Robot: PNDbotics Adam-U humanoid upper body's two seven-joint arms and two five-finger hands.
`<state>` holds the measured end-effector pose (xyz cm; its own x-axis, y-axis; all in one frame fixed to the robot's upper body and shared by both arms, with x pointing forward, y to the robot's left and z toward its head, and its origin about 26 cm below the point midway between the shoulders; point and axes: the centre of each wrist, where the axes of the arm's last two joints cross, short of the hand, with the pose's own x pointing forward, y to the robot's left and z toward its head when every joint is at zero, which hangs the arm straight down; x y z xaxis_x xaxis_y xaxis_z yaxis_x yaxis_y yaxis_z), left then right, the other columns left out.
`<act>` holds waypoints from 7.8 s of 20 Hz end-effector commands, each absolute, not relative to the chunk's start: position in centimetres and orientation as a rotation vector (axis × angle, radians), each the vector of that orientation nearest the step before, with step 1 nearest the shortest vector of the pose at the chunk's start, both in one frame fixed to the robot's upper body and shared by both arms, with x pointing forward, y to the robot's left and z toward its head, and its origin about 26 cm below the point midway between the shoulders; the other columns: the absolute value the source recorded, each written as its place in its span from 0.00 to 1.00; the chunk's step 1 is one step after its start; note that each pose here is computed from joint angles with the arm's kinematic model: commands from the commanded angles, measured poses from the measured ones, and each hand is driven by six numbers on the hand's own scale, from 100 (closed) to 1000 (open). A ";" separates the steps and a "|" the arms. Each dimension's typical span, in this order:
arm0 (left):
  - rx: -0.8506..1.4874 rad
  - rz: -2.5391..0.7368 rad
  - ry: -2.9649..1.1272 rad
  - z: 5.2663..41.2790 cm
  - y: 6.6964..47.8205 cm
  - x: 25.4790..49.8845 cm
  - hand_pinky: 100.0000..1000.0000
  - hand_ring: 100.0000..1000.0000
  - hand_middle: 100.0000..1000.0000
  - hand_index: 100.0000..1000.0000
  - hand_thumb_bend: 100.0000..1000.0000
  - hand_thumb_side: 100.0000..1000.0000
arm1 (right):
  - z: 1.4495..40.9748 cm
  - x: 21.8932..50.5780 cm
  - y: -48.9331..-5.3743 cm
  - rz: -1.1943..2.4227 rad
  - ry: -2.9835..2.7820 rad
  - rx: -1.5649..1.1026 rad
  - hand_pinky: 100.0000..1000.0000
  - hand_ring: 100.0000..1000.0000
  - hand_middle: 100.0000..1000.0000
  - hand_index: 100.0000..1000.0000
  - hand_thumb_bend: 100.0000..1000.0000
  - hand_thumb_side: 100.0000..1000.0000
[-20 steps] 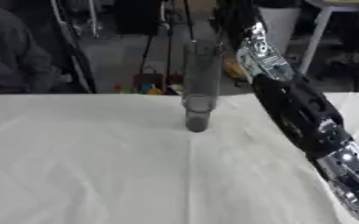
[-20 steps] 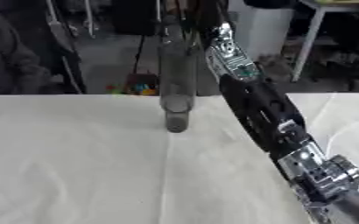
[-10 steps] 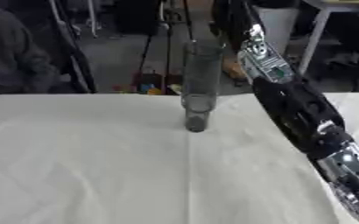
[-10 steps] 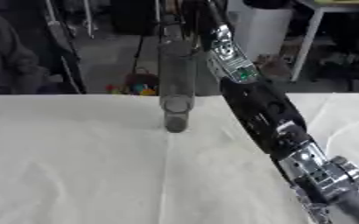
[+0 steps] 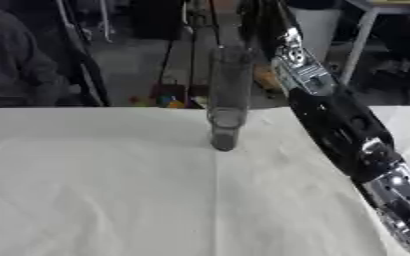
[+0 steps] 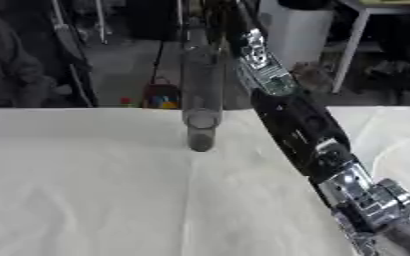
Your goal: Arrange flowers into the vase.
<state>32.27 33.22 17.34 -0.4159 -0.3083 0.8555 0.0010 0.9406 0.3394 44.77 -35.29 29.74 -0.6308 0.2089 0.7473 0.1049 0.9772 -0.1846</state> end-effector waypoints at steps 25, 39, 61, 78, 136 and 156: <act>0.267 -0.350 -1.988 18.1 34.1 31.9 0.65 0.64 0.71 0.54 0.96 0.70 | 32.0 43.9 -36.8 0.305 -2.041 -0.297 0.30 0.22 0.23 0.40 0.00 1.00; 0.268 -0.350 -1.983 18.1 34.1 31.9 0.65 0.64 0.71 0.54 0.97 0.70 | 32.0 43.9 -36.9 0.484 -1.982 -0.380 0.91 0.50 0.46 0.56 0.00 1.00; 0.283 -0.347 -1.977 18.0 34.3 31.8 0.65 0.64 0.71 0.53 0.97 0.70 | 31.9 43.7 -37.2 0.617 -1.895 -0.503 1.00 0.61 0.57 0.48 0.00 1.00; 0.287 -0.343 -1.968 17.8 34.5 31.7 0.65 0.64 0.71 0.53 0.97 0.71 | 30.3 44.3 -37.9 0.813 -1.637 -0.553 1.00 0.67 0.65 0.71 0.00 1.00; 0.287 -0.334 -1.963 17.7 34.6 31.7 0.65 0.63 0.71 0.52 0.97 0.71 | 30.4 44.1 -38.0 0.940 -1.644 -0.511 1.00 0.76 0.70 0.87 0.00 0.40; 0.311 -0.334 -1.944 17.5 35.2 31.5 0.65 0.63 0.71 0.52 0.97 0.71 | 30.8 44.0 -38.7 0.996 -1.578 -0.452 1.00 0.78 0.73 0.87 0.00 0.48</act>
